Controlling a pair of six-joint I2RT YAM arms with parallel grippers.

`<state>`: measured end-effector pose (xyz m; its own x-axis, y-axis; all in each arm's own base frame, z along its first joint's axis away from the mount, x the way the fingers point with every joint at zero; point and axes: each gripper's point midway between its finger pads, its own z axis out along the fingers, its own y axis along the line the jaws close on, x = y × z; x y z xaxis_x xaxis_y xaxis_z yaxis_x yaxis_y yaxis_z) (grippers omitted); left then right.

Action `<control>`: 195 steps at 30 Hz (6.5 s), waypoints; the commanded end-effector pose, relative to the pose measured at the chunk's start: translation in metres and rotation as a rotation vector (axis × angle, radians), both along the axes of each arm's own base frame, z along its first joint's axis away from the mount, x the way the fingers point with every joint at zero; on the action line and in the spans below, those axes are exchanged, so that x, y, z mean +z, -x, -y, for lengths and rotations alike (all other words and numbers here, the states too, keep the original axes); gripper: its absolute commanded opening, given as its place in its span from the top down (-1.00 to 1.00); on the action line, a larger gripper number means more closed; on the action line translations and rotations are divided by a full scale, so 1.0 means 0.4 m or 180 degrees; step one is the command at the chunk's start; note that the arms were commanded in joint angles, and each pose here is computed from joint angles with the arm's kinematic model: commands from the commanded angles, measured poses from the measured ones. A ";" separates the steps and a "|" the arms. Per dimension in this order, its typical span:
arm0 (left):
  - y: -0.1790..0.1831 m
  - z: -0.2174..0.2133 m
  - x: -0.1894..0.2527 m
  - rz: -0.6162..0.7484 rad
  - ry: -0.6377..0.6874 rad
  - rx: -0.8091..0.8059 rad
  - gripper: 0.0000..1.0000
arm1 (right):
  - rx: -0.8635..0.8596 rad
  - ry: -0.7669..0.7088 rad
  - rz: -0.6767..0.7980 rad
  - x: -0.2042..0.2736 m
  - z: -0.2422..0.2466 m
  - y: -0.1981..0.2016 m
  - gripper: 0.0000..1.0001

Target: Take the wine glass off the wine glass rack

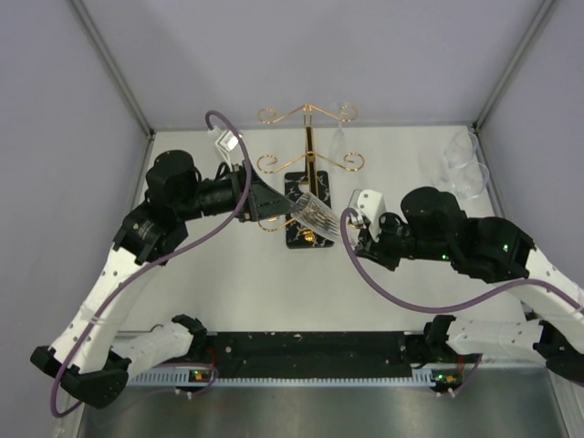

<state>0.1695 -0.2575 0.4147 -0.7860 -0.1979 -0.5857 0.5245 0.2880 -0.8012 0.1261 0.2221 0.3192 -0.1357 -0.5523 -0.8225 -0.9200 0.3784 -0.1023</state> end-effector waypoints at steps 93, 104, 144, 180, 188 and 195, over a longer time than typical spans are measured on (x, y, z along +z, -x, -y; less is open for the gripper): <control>-0.461 -0.617 -0.039 0.0596 -0.2486 0.3761 1.00 | -0.0771 -0.0827 0.0453 0.119 -0.031 -0.087 -0.46; -0.523 -0.588 -0.191 0.0217 -0.2585 0.3497 1.00 | -0.1293 -0.0845 -0.0115 0.057 -0.032 -0.150 -0.49; -0.590 -0.586 -0.499 -0.0512 -0.3188 0.3174 0.60 | -0.1428 -0.0806 -0.0820 -0.102 -0.095 -0.216 -0.49; -0.589 -0.539 -0.329 -0.0023 -0.2595 0.3194 0.23 | -0.1560 -0.1001 -0.0733 -0.060 -0.085 -0.231 -0.52; -0.542 -0.492 -0.258 0.0239 -0.2096 0.3072 0.24 | -0.2136 -0.1522 -0.0447 0.085 -0.046 -0.322 -0.54; -0.472 -0.437 -0.216 0.0476 -0.1679 0.2770 0.16 | -0.2736 -0.1868 0.0111 0.209 0.029 -0.412 -0.55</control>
